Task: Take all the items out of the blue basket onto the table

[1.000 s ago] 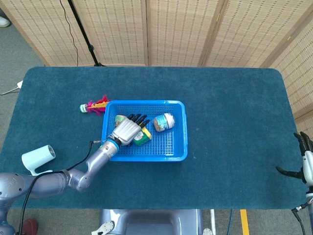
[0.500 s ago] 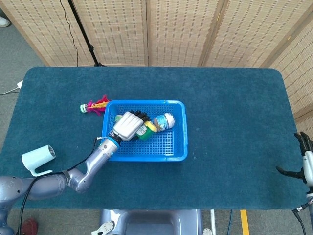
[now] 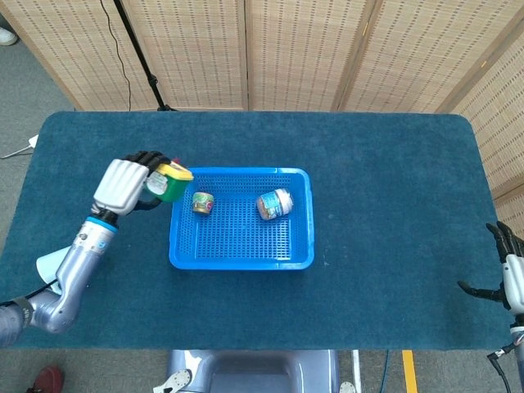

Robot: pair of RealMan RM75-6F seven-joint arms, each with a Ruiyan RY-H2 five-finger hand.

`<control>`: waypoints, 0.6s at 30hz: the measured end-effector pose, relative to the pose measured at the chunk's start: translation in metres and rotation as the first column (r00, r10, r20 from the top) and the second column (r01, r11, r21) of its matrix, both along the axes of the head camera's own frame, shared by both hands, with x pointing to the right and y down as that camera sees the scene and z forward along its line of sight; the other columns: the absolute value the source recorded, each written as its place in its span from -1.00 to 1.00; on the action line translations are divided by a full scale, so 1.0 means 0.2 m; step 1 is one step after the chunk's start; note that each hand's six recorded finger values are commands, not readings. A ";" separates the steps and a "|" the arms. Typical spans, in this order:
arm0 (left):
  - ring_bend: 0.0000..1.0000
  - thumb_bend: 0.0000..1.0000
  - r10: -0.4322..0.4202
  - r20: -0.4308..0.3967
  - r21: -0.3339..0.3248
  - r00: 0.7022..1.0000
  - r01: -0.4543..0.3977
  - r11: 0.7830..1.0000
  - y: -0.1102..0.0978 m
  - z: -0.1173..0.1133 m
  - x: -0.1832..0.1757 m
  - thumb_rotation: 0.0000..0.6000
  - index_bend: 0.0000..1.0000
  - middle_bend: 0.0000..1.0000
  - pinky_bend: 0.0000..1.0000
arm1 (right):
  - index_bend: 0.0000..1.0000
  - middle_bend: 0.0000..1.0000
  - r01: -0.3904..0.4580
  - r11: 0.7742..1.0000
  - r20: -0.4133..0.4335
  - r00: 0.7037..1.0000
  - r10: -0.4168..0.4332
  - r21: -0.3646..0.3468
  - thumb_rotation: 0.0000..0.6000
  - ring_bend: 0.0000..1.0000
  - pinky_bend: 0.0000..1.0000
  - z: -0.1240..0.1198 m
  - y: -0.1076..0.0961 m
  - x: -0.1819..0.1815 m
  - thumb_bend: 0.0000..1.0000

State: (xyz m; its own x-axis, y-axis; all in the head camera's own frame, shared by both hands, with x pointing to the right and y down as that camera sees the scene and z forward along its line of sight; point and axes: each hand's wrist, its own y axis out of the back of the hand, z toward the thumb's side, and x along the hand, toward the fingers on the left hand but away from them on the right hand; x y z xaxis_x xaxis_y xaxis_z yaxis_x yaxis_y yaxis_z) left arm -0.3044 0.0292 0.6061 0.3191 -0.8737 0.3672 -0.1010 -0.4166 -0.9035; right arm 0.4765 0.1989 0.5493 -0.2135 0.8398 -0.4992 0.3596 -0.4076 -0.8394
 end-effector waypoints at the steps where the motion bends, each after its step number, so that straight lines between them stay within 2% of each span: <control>1: -0.20 -0.39 -0.024 0.005 -0.016 1.000 0.025 1.000 0.02 0.02 -0.06 1.00 0.09 -0.13 -0.18 | -1.00 -1.00 0.002 1.000 0.000 1.000 -0.002 -0.001 1.00 -1.00 -1.00 0.00 0.00 0.00 -1.00; 4: -0.29 -0.39 -0.089 0.041 -0.059 0.995 0.092 0.994 0.08 0.07 -0.25 1.00 0.09 -0.20 -0.29 | -1.00 -1.00 0.007 1.000 -0.002 1.000 -0.007 -0.006 1.00 -1.00 -1.00 0.01 0.00 -0.01 -1.00; 7: -0.62 -0.41 -0.135 0.066 -0.090 0.989 0.140 0.986 0.12 0.13 -0.38 1.00 -0.04 -0.45 -0.65 | -1.00 -1.00 0.013 1.000 -0.006 1.000 -0.013 -0.010 1.00 -1.00 -1.00 0.02 0.00 -0.02 -1.00; 8: -0.80 -0.42 -0.146 0.072 -0.101 0.987 0.153 0.983 0.14 0.15 -0.41 1.00 -0.21 -0.65 -0.82 | -1.00 -1.00 0.016 1.000 -0.006 1.000 -0.016 -0.011 1.00 -1.00 -1.00 0.02 0.01 -0.02 -1.00; 10: -0.99 -0.53 -0.166 0.089 -0.132 0.982 0.176 0.975 0.17 0.21 -0.46 1.00 -0.75 -0.96 -0.99 | -1.00 -1.00 0.023 1.000 -0.002 1.000 -0.023 -0.010 1.00 -1.00 -1.00 0.02 0.01 -0.03 -1.00; 12: -1.00 -0.69 -0.178 0.102 -0.170 0.979 0.193 0.966 0.20 0.27 -0.49 1.00 -0.99 -1.00 -1.00 | -1.00 -1.00 0.029 1.000 -0.004 1.000 -0.029 -0.007 1.00 -1.00 -1.00 0.02 0.01 -0.04 -1.00; 15: -1.00 -0.83 -0.205 0.093 -0.221 0.974 0.220 0.950 0.24 0.33 -0.50 1.00 -1.00 -1.00 -1.00 | -1.00 -1.00 0.034 0.999 -0.012 0.999 -0.034 -0.010 1.00 -1.00 -1.00 0.02 0.01 -0.05 -1.00; 18: -1.00 -0.86 -0.221 0.073 -0.223 0.972 0.232 0.947 0.24 0.32 -0.49 1.00 -1.00 -1.00 -1.00 | -1.00 -1.00 0.044 0.999 -0.024 0.999 -0.045 -0.015 1.00 -1.00 -1.00 0.03 0.01 -0.05 -1.00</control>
